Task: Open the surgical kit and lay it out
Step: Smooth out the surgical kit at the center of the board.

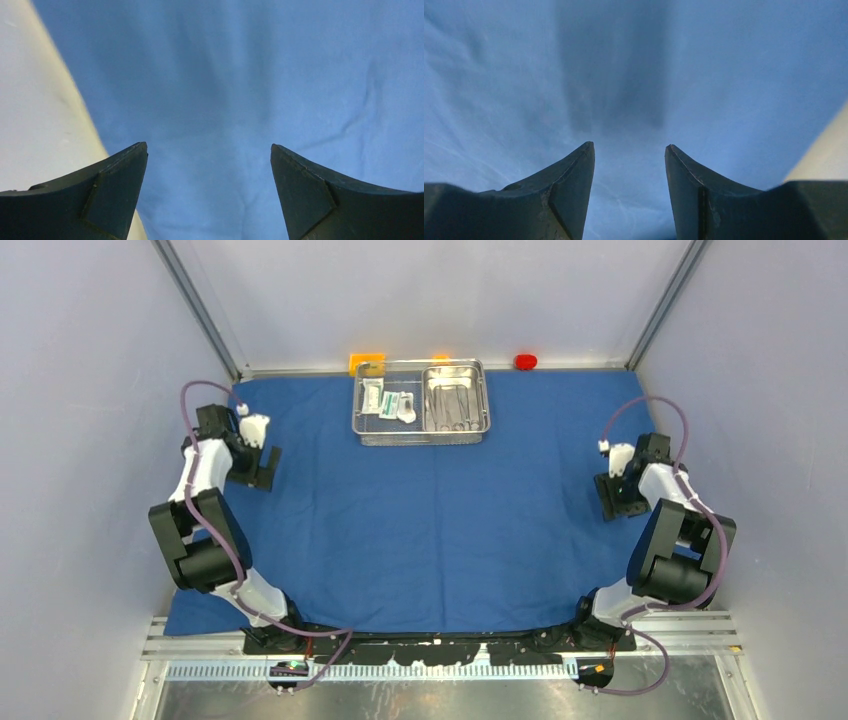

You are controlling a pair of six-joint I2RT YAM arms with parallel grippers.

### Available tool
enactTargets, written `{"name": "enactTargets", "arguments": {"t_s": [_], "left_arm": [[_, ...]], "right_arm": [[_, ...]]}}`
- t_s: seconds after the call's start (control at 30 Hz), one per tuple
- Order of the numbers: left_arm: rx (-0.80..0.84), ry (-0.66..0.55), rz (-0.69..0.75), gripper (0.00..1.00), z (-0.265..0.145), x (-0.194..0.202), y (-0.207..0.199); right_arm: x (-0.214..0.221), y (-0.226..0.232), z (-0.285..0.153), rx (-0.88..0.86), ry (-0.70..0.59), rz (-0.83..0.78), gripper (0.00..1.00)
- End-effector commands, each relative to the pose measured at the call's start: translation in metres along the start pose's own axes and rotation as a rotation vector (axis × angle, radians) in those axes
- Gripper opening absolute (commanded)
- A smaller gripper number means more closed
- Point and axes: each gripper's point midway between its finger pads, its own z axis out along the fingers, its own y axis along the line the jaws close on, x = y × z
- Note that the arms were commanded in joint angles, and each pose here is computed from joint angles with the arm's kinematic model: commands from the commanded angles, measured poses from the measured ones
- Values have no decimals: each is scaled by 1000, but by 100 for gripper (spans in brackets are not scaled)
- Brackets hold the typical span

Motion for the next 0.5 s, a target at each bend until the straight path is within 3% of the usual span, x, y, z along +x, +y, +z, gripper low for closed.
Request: {"name": "enactTargets", "arguments": {"t_s": [0.0, 0.47], "left_arm": [[112, 138, 88, 96, -2, 61, -34], [38, 347, 184, 94, 6, 158, -19]], "right_arm": [[21, -1, 10, 32, 28, -60, 59], [112, -32, 29, 94, 200, -49, 58]]}}
